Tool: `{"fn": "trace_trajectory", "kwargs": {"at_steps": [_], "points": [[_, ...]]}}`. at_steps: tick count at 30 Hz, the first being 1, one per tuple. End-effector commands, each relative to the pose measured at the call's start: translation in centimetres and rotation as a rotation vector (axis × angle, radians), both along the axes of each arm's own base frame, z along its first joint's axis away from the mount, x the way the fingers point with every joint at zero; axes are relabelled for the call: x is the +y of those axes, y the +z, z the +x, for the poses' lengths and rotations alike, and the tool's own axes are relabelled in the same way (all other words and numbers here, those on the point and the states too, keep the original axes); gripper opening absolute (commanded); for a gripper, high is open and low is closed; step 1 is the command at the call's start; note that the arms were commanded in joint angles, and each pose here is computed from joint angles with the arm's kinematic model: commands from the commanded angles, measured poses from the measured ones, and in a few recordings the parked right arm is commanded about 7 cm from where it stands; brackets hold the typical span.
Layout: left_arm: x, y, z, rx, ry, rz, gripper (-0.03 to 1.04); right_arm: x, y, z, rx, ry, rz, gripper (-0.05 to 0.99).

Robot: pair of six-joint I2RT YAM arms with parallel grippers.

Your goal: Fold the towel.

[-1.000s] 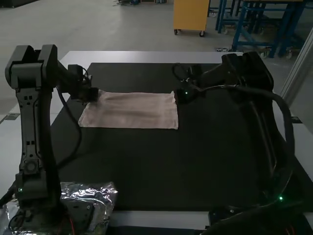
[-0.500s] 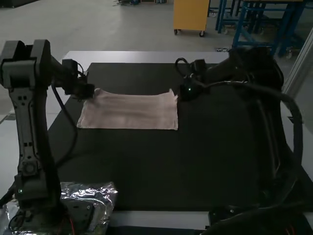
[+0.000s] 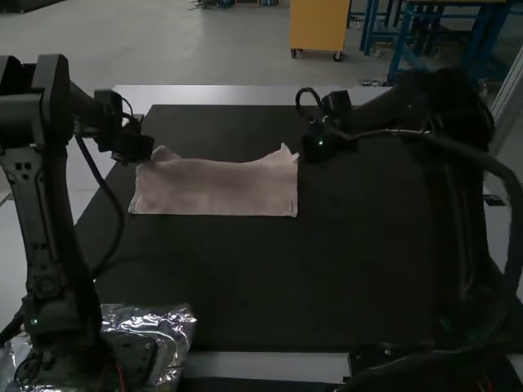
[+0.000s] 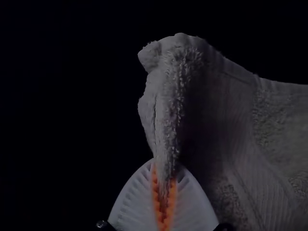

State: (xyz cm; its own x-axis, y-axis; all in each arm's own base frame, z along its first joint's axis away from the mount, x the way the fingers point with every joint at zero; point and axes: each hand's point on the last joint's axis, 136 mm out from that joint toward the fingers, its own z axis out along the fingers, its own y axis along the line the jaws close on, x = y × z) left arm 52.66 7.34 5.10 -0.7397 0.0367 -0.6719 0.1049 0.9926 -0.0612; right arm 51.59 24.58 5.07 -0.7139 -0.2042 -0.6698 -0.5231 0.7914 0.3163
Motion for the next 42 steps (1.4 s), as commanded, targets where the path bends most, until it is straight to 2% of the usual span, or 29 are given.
{"fn": "trace_trajectory", "kwargs": {"at_steps": [1,16,20,29,37,38,39,41,42], "points": [[0.2,2.3,-0.6,-0.043,-0.014,0.009,0.03,-0.7,3.3,0.0,-0.033,-0.009,0.047,-0.02],[-0.5,2.7,-4.9,-0.034,-0.007,0.015,0.03,-1.4,2.8,-4.6,0.036,0.017,0.063,-0.02],[-0.1,2.5,-6.3,-0.028,0.008,0.015,0.03,-1.7,2.3,-6.0,0.056,0.017,0.066,-0.02],[0.9,1.0,-9.4,-0.002,0.037,0.019,0.03,-2.0,0.7,-8.5,0.095,0.023,0.07,-0.03],[1.3,-2.2,-12.4,0.049,0.065,0.005,0.04,-2.1,-1.9,-10.1,0.12,0.005,0.076,-0.02],[1.2,-2.6,-12.7,0.052,0.066,0.004,0.11,-2.1,-2.2,-10.2,0.122,0.001,0.077,0.06],[1.1,-3.0,-13.0,0.054,0.062,0.005,0.22,-2.1,-2.3,-10.3,0.127,-0.003,0.08,0.19],[0.9,-3.5,-13.5,0.062,0.06,0.0,0.35,-2.2,-2.3,-10.3,0.13,-0.007,0.082,0.54],[0.9,-3.4,-13.4,0.059,0.059,0.0,0.5,-2.2,-2.2,-10.3,0.128,-0.008,0.084,0.68]]}}
